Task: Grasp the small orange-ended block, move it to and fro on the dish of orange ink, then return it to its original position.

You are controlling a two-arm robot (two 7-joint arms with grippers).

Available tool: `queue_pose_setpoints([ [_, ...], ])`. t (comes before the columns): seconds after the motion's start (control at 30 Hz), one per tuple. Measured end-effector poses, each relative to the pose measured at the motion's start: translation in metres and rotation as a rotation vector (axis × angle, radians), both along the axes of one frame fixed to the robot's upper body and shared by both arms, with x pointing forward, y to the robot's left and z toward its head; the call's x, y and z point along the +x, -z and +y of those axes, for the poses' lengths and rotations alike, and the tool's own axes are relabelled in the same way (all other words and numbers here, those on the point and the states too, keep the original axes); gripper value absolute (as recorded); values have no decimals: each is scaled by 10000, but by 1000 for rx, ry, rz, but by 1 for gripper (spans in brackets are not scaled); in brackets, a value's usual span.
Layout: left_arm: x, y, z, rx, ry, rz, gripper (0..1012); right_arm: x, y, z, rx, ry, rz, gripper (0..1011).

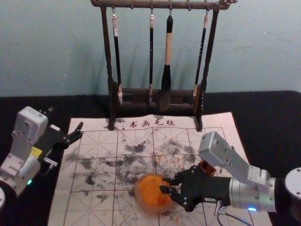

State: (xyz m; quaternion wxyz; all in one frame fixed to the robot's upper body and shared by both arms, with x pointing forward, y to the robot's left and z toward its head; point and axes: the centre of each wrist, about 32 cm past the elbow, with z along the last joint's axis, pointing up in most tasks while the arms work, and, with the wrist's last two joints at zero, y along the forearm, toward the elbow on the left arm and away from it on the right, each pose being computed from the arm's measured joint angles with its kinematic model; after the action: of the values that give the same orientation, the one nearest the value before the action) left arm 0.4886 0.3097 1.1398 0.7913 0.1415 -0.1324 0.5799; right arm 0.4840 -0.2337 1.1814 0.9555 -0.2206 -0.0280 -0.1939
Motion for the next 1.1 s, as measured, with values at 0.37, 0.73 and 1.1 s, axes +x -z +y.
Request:
queue_pose_setpoints([
  [0.37,0,0,0,0,0,0,1001,-6,16,55,4,-23,8,87],
  [0.73,0,0,0,0,0,0,1001,78,-1,121,-1,-13,-3,87],
  [1.1,0,0,0,0,0,0,1001,157,2,139,-15,12,-5,87],
])
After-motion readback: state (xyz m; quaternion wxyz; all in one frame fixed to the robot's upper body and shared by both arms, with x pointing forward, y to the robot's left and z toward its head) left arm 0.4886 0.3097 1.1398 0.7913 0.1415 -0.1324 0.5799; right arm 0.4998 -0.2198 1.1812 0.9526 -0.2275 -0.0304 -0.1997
